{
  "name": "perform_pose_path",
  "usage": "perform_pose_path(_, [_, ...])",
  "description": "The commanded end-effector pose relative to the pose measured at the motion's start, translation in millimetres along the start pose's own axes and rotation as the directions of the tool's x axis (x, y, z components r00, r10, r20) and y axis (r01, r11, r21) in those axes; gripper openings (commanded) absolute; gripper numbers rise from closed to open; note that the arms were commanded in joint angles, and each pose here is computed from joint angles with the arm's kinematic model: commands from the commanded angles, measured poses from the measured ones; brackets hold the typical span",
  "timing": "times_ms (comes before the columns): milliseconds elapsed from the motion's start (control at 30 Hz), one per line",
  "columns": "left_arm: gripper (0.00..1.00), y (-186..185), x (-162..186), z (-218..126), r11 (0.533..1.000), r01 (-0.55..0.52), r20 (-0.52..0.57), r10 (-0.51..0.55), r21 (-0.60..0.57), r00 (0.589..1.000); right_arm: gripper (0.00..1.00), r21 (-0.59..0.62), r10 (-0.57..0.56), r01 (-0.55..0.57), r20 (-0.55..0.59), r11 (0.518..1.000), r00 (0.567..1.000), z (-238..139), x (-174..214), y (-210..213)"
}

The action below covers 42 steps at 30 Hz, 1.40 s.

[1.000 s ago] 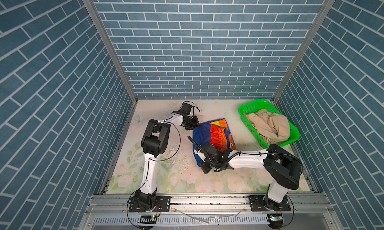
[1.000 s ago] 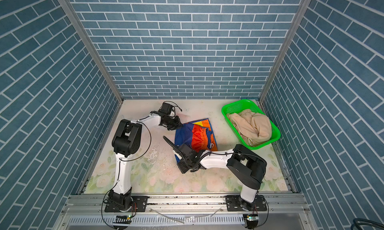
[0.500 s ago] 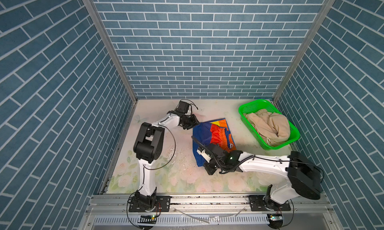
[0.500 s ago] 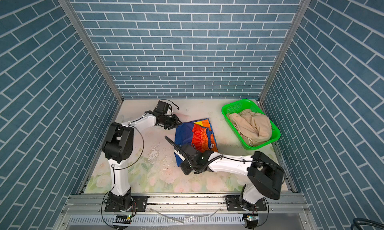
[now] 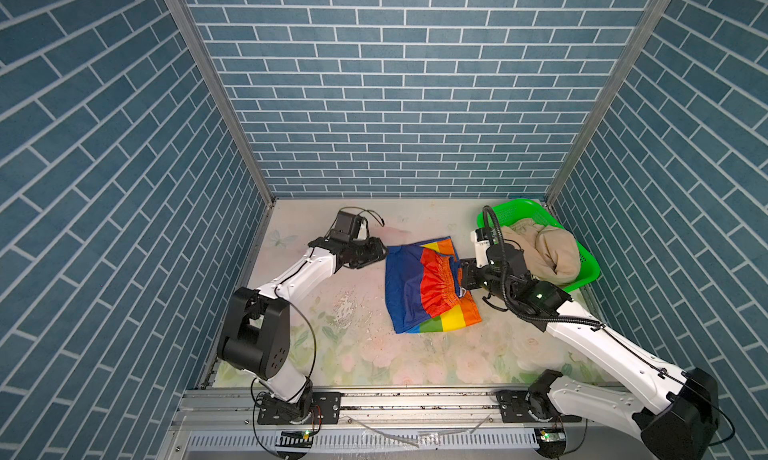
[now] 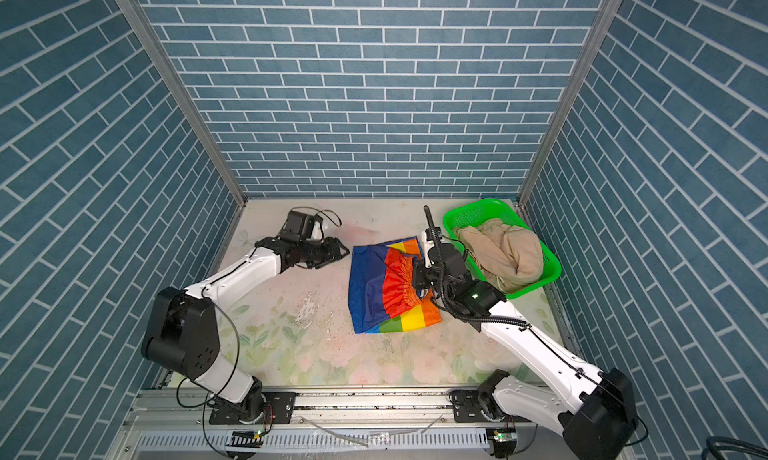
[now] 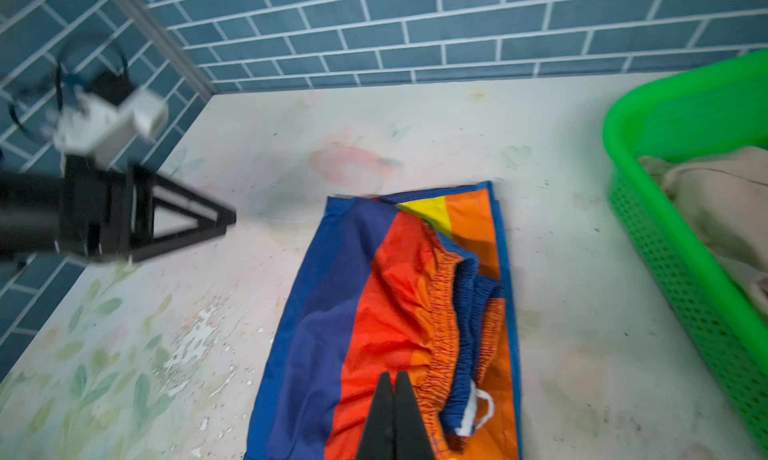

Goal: Fold and stack the shorts

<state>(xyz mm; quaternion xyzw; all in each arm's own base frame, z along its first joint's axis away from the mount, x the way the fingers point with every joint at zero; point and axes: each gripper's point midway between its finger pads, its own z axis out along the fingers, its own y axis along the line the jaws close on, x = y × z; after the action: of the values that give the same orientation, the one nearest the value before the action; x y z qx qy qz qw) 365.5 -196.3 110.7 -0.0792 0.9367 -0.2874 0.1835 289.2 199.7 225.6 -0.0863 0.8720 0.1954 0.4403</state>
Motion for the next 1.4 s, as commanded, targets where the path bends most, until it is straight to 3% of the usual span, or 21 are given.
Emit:
perform_pose_path(0, [0.58,13.3,20.5,12.8,0.999,0.041,-0.04,-0.041,0.0,0.998,0.15,0.084,0.1,-0.095,-0.056,0.992,0.993,-3.8,14.1,-33.3])
perform_pose_path(100, [0.58,18.2,32.8,25.5,0.999,0.051,-0.072,-0.052,-0.008,0.996,0.28,0.107,0.212,-0.204,-0.067,0.973,0.975,-0.5,16.4,-54.5])
perform_pose_path(200, [0.58,15.7,39.9,38.0,0.998,0.055,-0.091,-0.054,0.01,0.994,0.35,0.106,0.293,-0.284,-0.09,0.953,0.952,8.0,25.2,-66.9])
perform_pose_path(300, [0.58,17.7,46.2,51.4,0.998,0.055,-0.109,-0.054,0.004,0.993,0.35,0.083,0.35,-0.342,-0.116,0.936,0.93,14.4,32.2,-71.7])
perform_pose_path(633, [0.47,32.3,54.7,81.1,0.996,0.079,-0.138,-0.082,-0.027,0.987,0.37,0.093,0.375,-0.366,-0.101,0.926,0.922,16.1,35.9,-85.4])
perform_pose_path(700, [0.37,31.6,53.7,85.4,0.996,0.081,-0.141,-0.084,-0.028,0.987,0.37,0.093,0.382,-0.373,-0.104,0.923,0.918,17.9,37.6,-86.6])
perform_pose_path(767, [0.17,29.8,49.8,90.0,0.996,0.087,-0.139,-0.09,-0.023,0.986,0.37,0.093,0.386,-0.378,-0.11,0.921,0.916,20.0,40.1,-87.4])
perform_pose_path(867, [0.02,28.7,40.4,92.9,0.997,0.075,-0.134,-0.079,-0.035,0.988,0.37,0.099,0.391,-0.381,-0.119,0.919,0.913,23.0,44.0,-90.1])
perform_pose_path(1100, [0.0,58.2,-48.9,57.0,0.99,0.082,-0.012,-0.084,-0.116,0.996,0.37,0.095,0.405,-0.394,-0.158,0.914,0.901,29.9,56.7,-90.6])
perform_pose_path(1233, [0.0,114.5,-111.1,16.5,0.957,0.216,0.103,-0.199,-0.191,0.974,0.37,0.1,0.408,-0.396,-0.166,0.913,0.898,33.8,63.8,-93.2])
perform_pose_path(1367, [0.0,174.6,-150.1,-12.7,0.909,0.324,0.201,-0.277,-0.263,0.94,0.37,0.097,0.414,-0.403,-0.182,0.91,0.892,41.5,67.9,-93.7])
